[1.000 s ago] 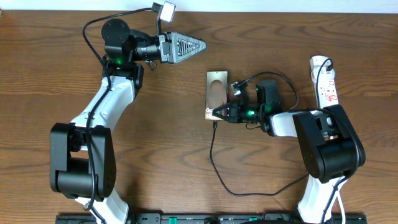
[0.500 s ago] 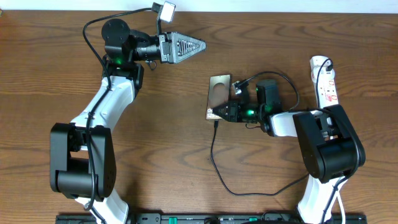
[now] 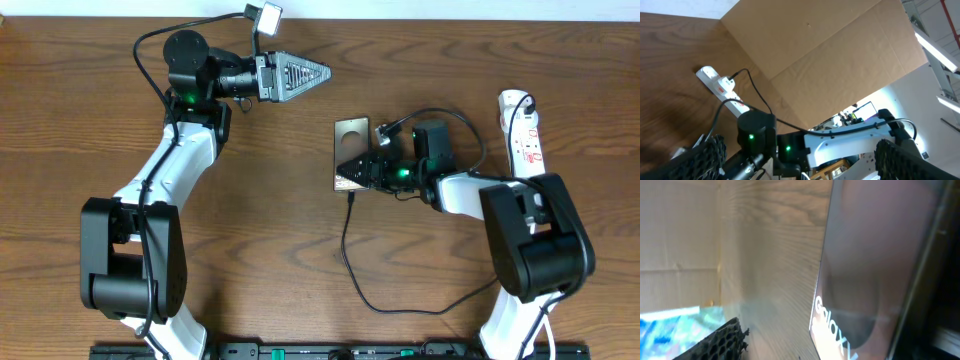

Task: Plug charger to phone and switch on socket
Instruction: 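Lower the phone with attached cable onto the table with the right gripper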

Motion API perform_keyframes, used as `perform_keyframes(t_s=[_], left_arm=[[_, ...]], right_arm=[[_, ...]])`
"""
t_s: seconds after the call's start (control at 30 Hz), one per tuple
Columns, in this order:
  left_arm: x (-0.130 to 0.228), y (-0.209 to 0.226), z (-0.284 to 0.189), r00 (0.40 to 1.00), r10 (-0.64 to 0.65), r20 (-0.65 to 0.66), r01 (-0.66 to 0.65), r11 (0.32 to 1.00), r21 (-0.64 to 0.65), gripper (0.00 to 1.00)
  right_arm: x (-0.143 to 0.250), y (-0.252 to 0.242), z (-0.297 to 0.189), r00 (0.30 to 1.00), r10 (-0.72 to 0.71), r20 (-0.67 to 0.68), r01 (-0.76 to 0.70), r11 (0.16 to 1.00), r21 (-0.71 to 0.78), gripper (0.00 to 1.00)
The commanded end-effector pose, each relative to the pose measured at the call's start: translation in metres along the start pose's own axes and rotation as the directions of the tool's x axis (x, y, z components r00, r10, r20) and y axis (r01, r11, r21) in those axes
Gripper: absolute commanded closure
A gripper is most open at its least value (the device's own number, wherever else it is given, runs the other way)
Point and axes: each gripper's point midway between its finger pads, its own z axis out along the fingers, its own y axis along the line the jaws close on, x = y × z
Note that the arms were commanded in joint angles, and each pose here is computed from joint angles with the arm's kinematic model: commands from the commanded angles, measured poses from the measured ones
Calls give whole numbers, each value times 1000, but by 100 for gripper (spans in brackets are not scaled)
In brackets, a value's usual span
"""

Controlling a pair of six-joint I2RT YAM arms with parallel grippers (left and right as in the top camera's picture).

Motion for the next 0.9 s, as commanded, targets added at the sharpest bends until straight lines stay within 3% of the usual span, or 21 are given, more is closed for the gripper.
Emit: perform_keyframes(t_s=[0.0, 0.27, 0.53, 0.7, 0.87], left_arm=[[-2, -10, 0, 999, 45, -10, -45, 999, 10, 4], [-2, -10, 0, 999, 45, -10, -45, 999, 10, 4], [-2, -10, 0, 999, 45, -10, -45, 999, 10, 4], [-2, -10, 0, 999, 45, -10, -45, 999, 10, 4], [-2, -10, 0, 999, 45, -10, -45, 999, 10, 4]], right_arm=[[5, -71, -11, 989, 109, 103, -136, 945, 298, 21], [-6, -71, -32, 989, 54, 140, -110, 898, 425, 15], [-24, -61, -54, 998, -50, 33, 20, 798, 602, 11], [-48, -28, -68, 987, -145, -72, 156, 743, 650, 11], [-92, 24, -101, 958, -263, -114, 267, 670, 693, 4]])
